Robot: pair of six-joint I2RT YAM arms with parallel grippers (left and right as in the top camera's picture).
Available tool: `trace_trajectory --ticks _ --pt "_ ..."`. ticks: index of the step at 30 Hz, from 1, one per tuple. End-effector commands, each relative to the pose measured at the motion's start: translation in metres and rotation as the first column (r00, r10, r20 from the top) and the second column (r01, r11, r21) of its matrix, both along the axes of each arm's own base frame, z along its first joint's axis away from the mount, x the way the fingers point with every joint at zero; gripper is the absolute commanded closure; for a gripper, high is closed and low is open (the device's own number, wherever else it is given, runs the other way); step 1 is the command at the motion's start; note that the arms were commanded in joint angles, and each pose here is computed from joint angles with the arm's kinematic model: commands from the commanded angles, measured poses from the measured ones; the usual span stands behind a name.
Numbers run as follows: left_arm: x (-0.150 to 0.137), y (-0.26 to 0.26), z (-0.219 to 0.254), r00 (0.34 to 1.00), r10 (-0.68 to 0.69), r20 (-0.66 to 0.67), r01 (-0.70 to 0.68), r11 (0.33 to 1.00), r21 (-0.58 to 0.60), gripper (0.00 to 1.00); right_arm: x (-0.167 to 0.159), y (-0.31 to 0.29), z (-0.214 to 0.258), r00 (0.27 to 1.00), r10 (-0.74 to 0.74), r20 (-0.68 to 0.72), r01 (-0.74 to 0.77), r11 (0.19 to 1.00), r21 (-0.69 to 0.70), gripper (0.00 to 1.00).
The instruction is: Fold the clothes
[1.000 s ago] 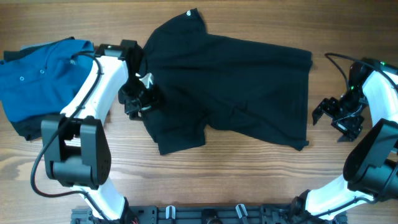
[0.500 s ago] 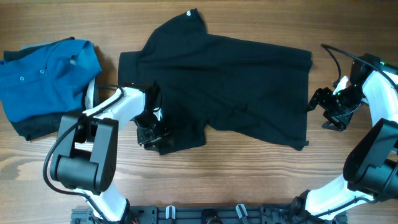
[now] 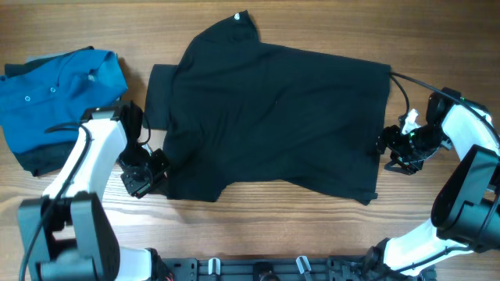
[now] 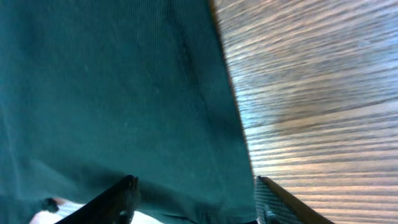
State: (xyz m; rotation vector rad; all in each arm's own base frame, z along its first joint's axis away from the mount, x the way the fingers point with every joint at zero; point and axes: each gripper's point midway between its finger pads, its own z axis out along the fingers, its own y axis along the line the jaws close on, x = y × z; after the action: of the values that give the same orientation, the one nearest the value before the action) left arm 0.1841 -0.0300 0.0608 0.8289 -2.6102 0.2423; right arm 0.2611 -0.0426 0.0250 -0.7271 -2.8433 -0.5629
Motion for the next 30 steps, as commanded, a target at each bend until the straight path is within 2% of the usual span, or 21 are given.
trace_trajectory --ticks 1,3,6,7,11,13,15,16,19,22,23,25,27,28,29,30 --pt "-0.002 0.0 0.01 0.999 0.002 0.037 -0.002 1.0 -0.001 0.96 0.003 0.005 0.002 1.0 -0.01 0.021 0.009 1.0 0.021 0.38" --pt "-0.008 0.007 0.011 1.0 -0.011 0.011 0.01 0.999 0.038 0.96 0.006 -0.001 -0.002 0.999 -0.044 0.016 0.044 0.999 -0.014 0.36" --pt "-0.01 0.008 0.011 1.0 0.02 -0.003 -0.02 0.998 0.056 0.96 0.028 -0.003 -0.007 0.991 -0.055 0.121 0.056 0.998 -0.009 0.61" --pt "-0.011 0.008 0.011 1.0 0.023 -0.008 -0.023 0.998 0.057 0.96 0.039 0.002 -0.01 0.981 -0.058 0.183 0.055 0.998 0.022 0.74" --pt "-0.02 0.01 0.014 0.997 0.051 -0.053 -0.047 0.996 0.079 0.96 0.049 0.018 -0.032 0.963 -0.095 0.254 0.084 0.995 0.052 0.83" --pt "-0.02 0.01 0.014 0.997 0.06 -0.056 -0.055 0.995 0.085 0.96 0.051 0.008 -0.046 0.957 -0.135 0.258 0.147 0.989 -0.026 0.96" --pt "-0.021 0.01 0.014 0.996 0.06 -0.06 -0.055 0.995 0.085 0.96 0.058 -0.023 -0.052 0.934 -0.238 0.267 0.287 0.944 -0.161 0.96" --pt "-0.021 0.01 0.014 0.996 0.061 -0.062 -0.055 0.995 0.085 0.96 0.076 -0.041 -0.049 0.898 -0.278 0.342 0.356 0.914 -0.192 0.96" --pt "-0.02 0.013 0.014 0.995 0.082 -0.061 -0.076 0.993 0.086 0.96 0.11 -0.05 -0.032 0.825 -0.319 0.466 0.422 0.897 -0.132 0.95" --pt "-0.008 0.009 0.012 0.994 0.106 -0.013 -0.106 0.993 0.046 0.92 0.143 -0.036 0.005 0.785 -0.177 0.594 0.262 0.963 -0.059 0.6" --pt "-0.003 0.005 0.011 0.994 0.107 0.006 -0.108 0.994 0.021 0.92 0.145 -0.029 0.017 0.787 -0.149 0.599 0.209 0.977 -0.032 0.53" --pt "0.0 0.002 0.011 0.994 0.11 0.019 -0.11 0.994 0.001 0.94 0.131 -0.011 0.044 0.821 -0.118 0.559 0.126 0.992 0.023 0.47" --pt "-0.001 0.002 0.011 0.994 0.11 0.016 -0.11 0.994 0.001 0.96 0.1 0.002 0.057 0.878 -0.133 0.46 0.121 0.991 0.054 0.48" --pt "-0.001 0.002 0.011 0.994 0.11 0.016 -0.11 0.994 0.001 0.96 0.08 0.008 0.057 0.911 -0.144 0.386 0.13 0.99 0.063 0.5" --pt "-0.001 0.002 0.011 0.994 0.11 0.017 -0.11 0.994 0.001 0.96 0.045 0.011 0.049 0.959 -0.162 0.233 0.157 0.987 0.04 0.55" --pt "0.0 0.002 0.011 0.994 0.11 0.021 -0.11 0.994 0.0 0.95 0.012 0.007 0.039 0.979 -0.188 0.075 0.191 0.981 -0.031 0.52"
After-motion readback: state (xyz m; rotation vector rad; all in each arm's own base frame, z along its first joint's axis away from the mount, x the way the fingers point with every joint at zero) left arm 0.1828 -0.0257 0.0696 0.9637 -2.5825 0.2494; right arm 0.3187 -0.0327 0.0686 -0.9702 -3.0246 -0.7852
